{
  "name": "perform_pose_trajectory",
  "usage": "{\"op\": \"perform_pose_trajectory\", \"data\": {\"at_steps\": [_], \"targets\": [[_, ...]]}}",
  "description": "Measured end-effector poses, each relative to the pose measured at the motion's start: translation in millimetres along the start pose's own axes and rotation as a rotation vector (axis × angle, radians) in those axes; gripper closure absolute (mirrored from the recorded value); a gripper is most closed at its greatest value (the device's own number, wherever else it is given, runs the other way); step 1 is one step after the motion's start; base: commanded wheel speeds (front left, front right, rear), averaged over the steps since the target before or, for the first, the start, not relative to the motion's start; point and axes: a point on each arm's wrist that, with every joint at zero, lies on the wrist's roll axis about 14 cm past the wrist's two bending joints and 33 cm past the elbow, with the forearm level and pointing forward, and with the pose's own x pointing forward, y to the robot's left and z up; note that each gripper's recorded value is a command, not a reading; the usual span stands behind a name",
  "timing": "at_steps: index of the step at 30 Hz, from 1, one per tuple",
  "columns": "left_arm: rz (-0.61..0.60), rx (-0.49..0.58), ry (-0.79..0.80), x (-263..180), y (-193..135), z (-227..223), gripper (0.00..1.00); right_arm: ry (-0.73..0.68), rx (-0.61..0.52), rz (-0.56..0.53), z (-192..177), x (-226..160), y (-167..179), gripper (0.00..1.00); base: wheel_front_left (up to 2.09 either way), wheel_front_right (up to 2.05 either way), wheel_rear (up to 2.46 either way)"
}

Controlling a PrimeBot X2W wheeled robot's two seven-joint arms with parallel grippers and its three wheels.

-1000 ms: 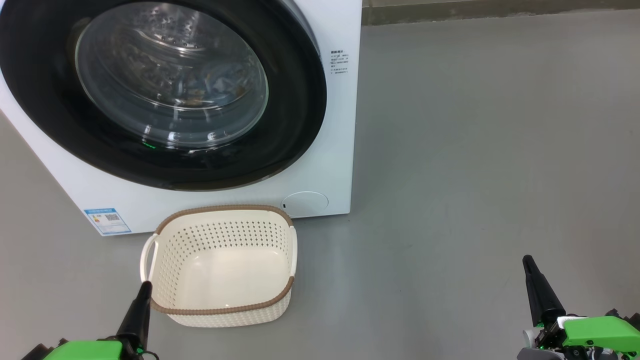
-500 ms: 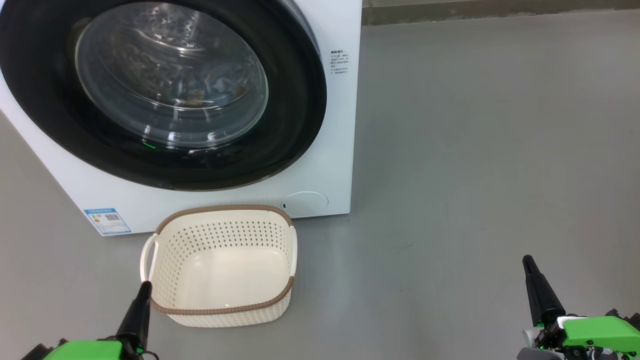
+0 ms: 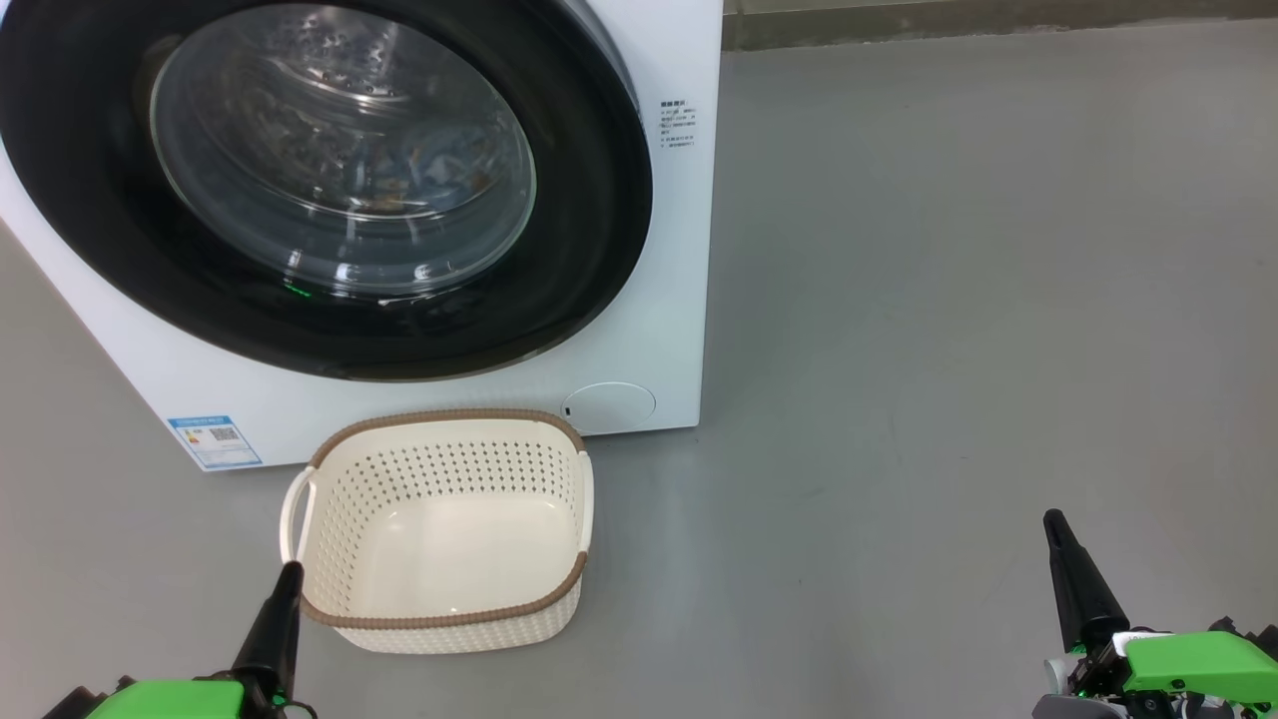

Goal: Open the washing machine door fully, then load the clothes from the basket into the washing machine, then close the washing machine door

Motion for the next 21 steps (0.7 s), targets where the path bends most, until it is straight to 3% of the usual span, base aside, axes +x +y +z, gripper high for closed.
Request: {"op": "perform_pose_trajectory", "data": {"at_steps": [21], "targets": [[0.0,0.0,0.0,0.0,0.0,0.1,1.0,-0.001,0.007,0.001,0.1,0.0,0.1,1.0,0.0,0.0,0.0]]}}
